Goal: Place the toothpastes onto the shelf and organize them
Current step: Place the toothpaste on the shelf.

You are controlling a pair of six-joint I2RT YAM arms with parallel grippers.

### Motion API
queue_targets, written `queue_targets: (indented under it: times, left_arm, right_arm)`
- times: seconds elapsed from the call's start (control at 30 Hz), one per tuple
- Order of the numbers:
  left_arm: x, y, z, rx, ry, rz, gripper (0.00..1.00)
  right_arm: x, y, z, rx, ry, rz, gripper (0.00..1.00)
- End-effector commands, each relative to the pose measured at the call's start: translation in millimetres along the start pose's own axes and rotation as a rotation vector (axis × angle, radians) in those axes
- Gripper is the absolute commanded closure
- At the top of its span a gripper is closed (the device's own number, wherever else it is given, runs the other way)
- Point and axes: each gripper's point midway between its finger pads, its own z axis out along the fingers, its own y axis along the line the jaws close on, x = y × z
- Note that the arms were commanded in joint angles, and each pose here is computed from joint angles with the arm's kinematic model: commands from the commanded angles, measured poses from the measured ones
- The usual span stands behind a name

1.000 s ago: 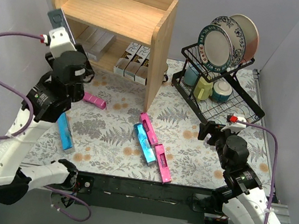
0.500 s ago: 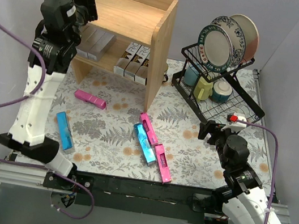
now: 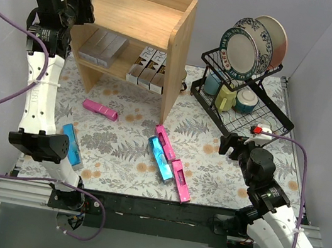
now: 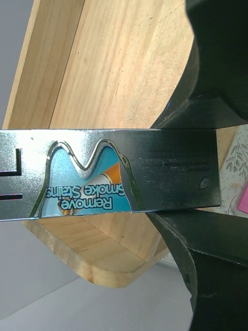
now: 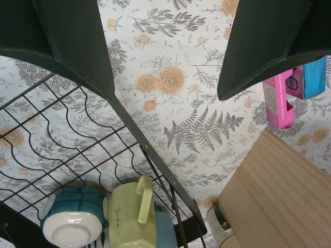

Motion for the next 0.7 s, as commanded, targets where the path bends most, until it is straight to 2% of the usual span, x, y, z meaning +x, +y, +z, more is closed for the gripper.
queue_targets:
  times: [0.0, 0.3, 0.57, 0.67]
  left_arm:
    - [-23.8, -6.7, -19.2, 0.045, -0.069, 0.006, 0.55]
    - [-12.6, -7.0, -34.1, 0.05, -0.049, 0.001, 0.52]
    - [-23.3, -4.6, -40.1, 0.033, -0.108, -0.022, 0.26]
    - [-24.9, 0.9, -43.2, 0.001, -0.127, -0.03, 0.22]
  right_arm:
    - [-16.1, 7.4, 2.1, -0.023, -0.043, 0.006, 0.11]
    - [-10.1, 8.3, 5.2, -0.027, -0.025, 0.004, 0.12]
    - [-11.7, 9.5, 4.8, -0.033, -0.031, 0.006, 0.11]
    - [-10.5, 9.5, 4.6, -0.035, -0.032, 0.008, 0.11]
